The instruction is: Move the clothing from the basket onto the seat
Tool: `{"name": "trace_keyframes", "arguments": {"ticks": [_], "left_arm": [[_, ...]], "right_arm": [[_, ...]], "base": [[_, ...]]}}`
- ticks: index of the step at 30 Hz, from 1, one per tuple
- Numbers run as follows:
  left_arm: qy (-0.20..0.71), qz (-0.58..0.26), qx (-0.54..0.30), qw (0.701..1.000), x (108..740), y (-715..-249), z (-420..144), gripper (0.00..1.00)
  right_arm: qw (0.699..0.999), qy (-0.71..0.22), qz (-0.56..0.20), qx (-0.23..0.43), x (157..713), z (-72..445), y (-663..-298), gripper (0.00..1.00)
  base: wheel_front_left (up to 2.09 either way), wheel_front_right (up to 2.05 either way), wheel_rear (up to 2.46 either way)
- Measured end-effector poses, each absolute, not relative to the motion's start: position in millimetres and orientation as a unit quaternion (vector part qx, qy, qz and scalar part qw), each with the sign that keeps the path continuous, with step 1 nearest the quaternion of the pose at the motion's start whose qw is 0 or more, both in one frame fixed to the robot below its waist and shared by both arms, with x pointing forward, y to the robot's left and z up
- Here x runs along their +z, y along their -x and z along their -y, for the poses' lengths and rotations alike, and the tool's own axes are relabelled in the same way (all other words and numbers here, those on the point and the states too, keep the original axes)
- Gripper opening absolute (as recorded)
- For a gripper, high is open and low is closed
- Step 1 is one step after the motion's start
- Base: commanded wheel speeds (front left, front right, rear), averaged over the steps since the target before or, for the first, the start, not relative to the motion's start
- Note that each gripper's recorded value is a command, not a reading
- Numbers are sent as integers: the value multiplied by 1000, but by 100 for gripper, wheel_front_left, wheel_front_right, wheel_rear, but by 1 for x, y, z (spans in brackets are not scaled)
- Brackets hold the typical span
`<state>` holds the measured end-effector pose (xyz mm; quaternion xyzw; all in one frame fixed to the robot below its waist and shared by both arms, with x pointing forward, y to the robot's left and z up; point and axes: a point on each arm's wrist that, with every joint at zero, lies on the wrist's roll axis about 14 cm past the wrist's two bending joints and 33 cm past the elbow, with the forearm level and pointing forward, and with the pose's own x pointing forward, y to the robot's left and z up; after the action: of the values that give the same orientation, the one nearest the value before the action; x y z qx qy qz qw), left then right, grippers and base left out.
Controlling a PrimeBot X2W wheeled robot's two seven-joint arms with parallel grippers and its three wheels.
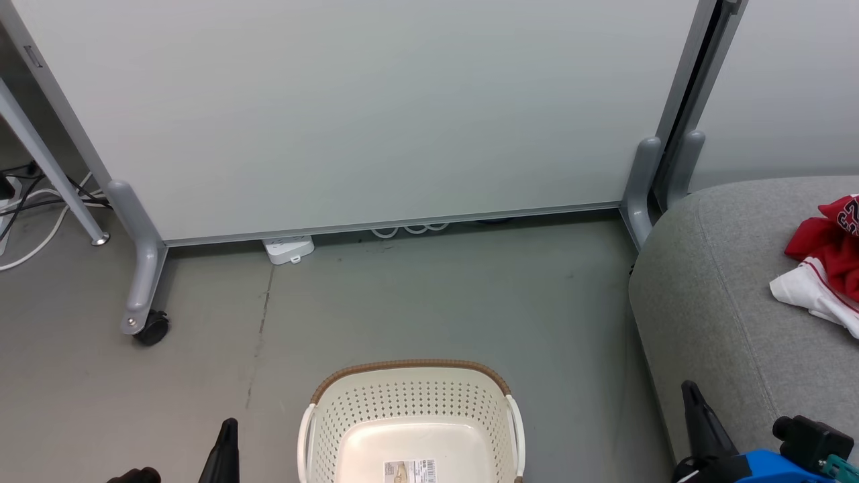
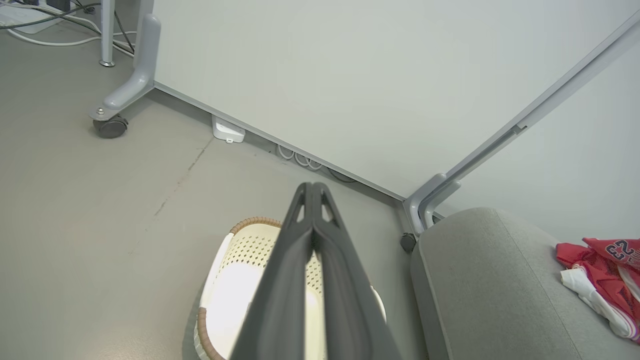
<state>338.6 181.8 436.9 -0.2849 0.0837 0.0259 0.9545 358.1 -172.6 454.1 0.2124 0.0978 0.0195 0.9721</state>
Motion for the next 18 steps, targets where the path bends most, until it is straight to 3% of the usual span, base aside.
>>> {"name": "trace_keyframes", "arguments": {"ticks": [18], "left_arm": [[400,-70,45,913,449,-350,-191,0]], "right_arm": [[934,-348,-81,1,465,178,-367,0]], "base": [[0,0,0]]}}
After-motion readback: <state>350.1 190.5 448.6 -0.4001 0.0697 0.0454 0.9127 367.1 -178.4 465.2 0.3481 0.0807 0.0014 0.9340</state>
